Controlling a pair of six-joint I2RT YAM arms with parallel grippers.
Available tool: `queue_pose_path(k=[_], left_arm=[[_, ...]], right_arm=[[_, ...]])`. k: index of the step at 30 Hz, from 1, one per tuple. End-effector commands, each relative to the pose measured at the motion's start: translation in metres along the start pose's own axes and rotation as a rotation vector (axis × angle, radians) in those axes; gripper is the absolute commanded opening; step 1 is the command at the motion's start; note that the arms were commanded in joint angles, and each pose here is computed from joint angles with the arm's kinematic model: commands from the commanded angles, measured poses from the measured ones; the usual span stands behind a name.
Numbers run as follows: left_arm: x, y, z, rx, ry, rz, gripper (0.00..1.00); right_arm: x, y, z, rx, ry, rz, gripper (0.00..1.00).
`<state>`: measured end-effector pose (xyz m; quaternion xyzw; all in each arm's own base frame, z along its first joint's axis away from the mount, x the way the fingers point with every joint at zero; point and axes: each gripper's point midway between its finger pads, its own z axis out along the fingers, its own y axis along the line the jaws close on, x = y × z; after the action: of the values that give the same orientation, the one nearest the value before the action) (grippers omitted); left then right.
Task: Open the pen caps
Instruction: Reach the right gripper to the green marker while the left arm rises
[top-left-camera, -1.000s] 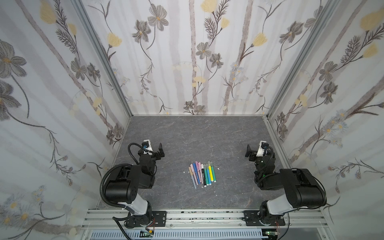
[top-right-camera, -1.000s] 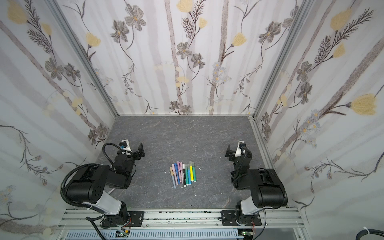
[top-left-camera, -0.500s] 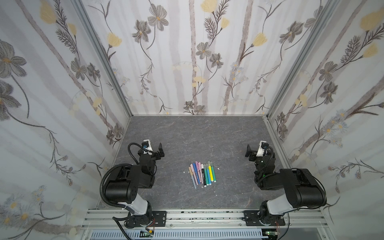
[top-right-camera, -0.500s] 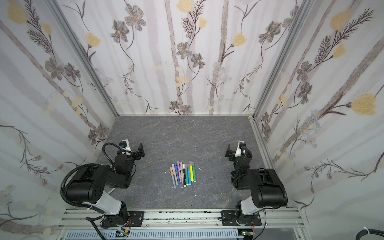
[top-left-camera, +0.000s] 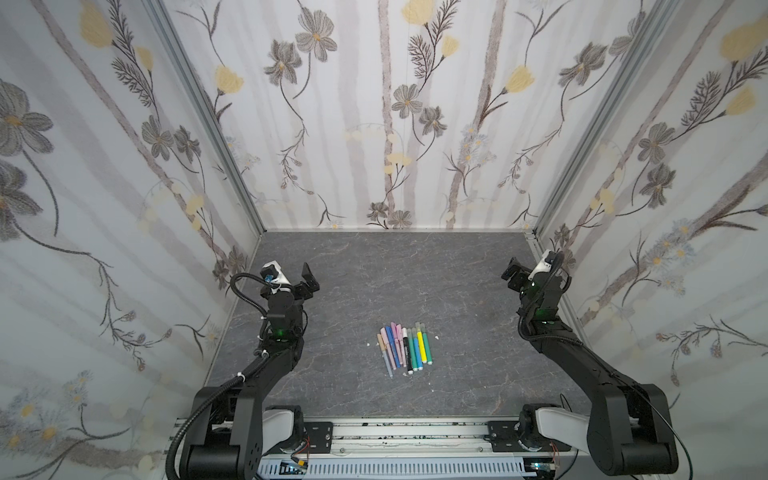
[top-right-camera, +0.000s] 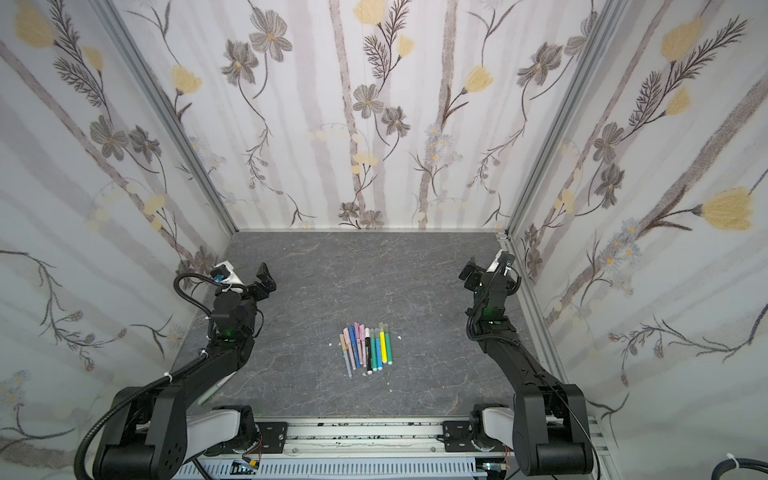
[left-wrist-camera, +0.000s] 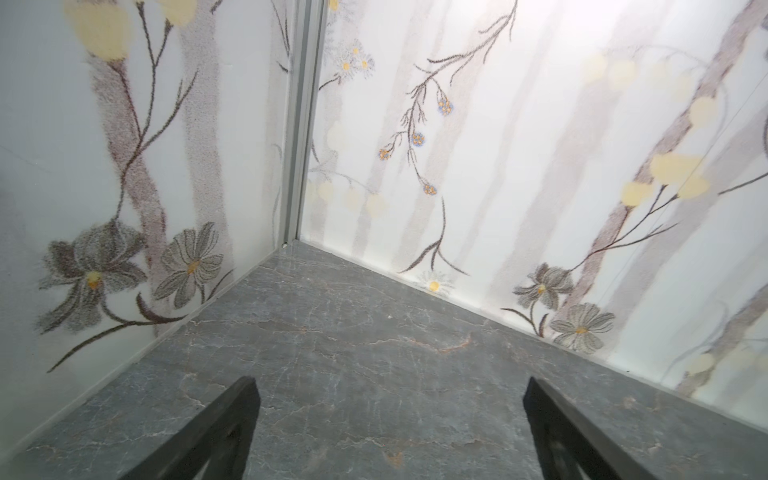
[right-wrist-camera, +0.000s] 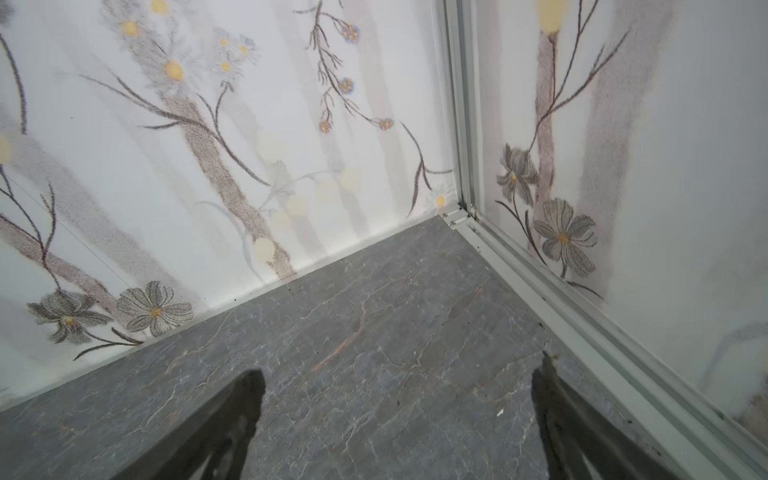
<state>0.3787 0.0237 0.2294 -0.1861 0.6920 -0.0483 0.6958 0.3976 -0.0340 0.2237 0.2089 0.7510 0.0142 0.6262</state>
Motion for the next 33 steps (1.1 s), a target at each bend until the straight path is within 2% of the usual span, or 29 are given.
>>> queue_pose_path(k=[1, 4, 9, 11, 15, 18, 21, 33], left_arm=[[0.016, -0.008, -0.007, 0.031, 0.142, -0.135, 1.00], [0.023, -0.010, -0.013, 0.021, 0.226, -0.180, 1.00], [0.035, -0.018, -0.028, 0.057, 0.326, -0.232, 1.00], [0.042, -0.022, -0.032, 0.076, 0.372, -0.264, 1.00], [0.059, -0.031, -0.037, 0.115, 0.458, -0.313, 1.00], [0.075, -0.030, -0.039, 0.112, 0.508, -0.299, 1.00], [0.088, -0.024, -0.041, 0.085, 0.549, -0.284, 1.00], [0.115, -0.014, -0.039, 0.013, 0.657, -0.227, 1.00]], right_arm=[[0.045, 0.018, -0.015, -0.118, 0.256, 0.042, 1.00], [0.061, 0.039, -0.031, -0.198, 0.350, 0.019, 0.99], [0.101, 0.076, -0.069, -0.292, 0.541, -0.122, 0.91], [0.117, 0.090, -0.088, -0.341, 0.597, -0.183, 0.85], [0.146, 0.094, -0.112, -0.315, 0.699, -0.272, 0.72], [0.166, 0.095, -0.123, -0.286, 0.759, -0.300, 0.62], [0.188, 0.108, -0.135, -0.315, 0.822, -0.306, 0.53], [0.243, 0.157, -0.153, -0.345, 0.973, -0.438, 0.54]])
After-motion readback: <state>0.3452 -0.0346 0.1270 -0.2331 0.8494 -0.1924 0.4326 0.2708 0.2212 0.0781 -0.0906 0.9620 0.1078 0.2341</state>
